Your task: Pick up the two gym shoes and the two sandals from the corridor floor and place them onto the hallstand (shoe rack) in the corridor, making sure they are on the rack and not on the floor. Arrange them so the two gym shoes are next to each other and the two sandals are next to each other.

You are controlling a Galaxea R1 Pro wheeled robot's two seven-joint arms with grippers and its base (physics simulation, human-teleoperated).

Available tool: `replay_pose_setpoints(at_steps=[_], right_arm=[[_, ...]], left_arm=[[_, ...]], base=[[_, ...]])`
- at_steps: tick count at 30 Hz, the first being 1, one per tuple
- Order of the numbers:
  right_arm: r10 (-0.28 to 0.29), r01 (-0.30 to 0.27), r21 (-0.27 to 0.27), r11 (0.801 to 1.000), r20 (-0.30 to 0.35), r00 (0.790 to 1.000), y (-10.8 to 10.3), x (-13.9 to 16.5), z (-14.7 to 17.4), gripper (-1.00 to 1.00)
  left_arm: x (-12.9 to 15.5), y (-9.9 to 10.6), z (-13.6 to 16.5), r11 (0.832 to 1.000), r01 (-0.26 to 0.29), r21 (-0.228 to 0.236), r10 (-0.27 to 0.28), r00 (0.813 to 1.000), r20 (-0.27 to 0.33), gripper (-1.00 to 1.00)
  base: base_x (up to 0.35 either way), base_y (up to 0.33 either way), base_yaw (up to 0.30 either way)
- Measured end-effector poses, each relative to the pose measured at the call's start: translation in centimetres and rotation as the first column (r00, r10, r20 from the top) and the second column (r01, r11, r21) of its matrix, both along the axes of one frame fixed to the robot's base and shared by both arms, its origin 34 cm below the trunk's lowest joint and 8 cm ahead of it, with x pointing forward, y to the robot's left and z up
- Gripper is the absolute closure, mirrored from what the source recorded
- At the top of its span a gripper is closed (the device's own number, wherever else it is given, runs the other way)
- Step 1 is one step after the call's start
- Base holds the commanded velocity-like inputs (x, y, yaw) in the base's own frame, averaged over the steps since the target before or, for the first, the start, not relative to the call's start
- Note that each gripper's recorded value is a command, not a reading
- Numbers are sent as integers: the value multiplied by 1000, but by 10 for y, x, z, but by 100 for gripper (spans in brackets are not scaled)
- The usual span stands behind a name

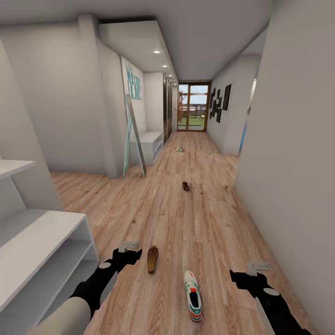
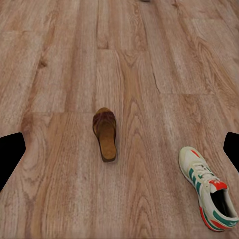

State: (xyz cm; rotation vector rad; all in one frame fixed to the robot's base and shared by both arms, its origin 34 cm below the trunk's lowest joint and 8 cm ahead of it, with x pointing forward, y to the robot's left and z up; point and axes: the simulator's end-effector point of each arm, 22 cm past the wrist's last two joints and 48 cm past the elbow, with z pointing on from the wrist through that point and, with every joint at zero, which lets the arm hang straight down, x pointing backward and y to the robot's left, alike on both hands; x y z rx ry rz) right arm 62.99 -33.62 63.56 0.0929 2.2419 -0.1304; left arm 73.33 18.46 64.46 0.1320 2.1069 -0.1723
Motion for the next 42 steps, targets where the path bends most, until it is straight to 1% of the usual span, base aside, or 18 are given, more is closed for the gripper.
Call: replay_pose_setpoints(at_steps=[42], right_arm=[[-1,1,2,1000,2,1000,1,-13,-84,-100]], left_arm=[[-14,-1,-86,1000,2,-2,-2,1000,-1,-100]], base=[[0,0,0]])
